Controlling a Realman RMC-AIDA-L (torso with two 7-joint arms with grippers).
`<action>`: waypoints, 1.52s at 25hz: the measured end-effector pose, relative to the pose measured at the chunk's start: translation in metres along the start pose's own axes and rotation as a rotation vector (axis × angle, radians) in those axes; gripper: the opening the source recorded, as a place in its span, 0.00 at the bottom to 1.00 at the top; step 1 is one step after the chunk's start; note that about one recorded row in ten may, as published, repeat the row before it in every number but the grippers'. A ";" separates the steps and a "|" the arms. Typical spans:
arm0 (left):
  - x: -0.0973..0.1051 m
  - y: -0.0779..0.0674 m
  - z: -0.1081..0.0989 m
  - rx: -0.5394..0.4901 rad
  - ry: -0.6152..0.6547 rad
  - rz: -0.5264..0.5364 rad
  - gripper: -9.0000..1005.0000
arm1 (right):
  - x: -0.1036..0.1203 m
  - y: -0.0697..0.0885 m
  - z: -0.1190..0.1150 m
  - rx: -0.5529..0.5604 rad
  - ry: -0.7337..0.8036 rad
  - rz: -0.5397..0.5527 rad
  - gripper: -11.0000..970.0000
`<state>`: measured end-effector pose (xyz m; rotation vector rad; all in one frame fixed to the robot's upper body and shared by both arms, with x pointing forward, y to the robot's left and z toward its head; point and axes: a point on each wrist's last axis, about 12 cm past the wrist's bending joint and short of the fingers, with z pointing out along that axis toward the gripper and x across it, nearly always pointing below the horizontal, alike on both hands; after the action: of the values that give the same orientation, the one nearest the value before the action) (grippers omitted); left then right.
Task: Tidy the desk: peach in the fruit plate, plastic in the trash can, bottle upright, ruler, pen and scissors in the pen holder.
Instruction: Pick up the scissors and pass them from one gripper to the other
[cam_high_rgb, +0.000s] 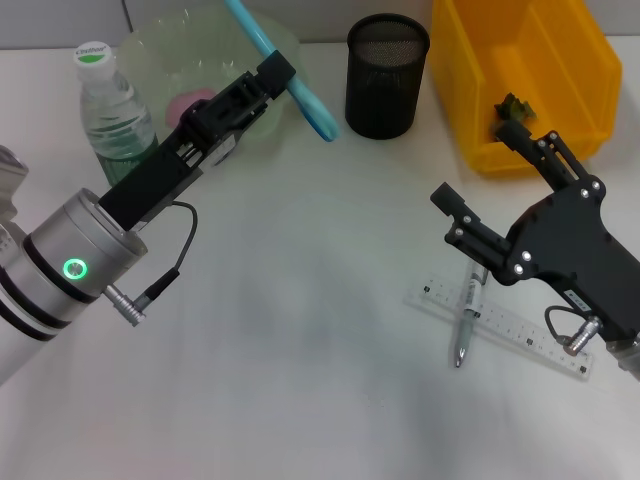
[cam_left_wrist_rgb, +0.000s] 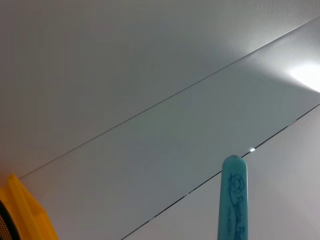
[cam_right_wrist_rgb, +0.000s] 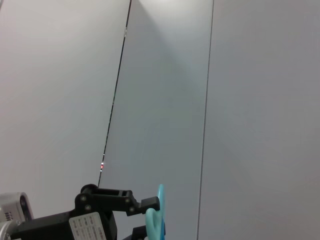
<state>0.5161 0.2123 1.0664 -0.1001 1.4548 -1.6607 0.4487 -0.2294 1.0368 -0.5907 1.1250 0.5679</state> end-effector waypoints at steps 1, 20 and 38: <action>0.000 0.000 0.000 0.000 0.001 -0.005 0.26 | 0.000 0.000 0.001 -0.003 -0.001 0.000 0.86; 0.002 0.001 0.012 -0.004 0.015 -0.057 0.26 | 0.005 0.016 0.035 -0.099 -0.006 -0.071 0.86; 0.009 -0.001 0.010 0.006 -0.003 -0.095 0.26 | 0.005 0.022 0.064 -0.082 -0.023 -0.177 0.86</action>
<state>0.5158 0.1990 1.0664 -0.1709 1.4626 -1.7398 0.4765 -0.1690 1.0489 -0.7456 1.0198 0.4683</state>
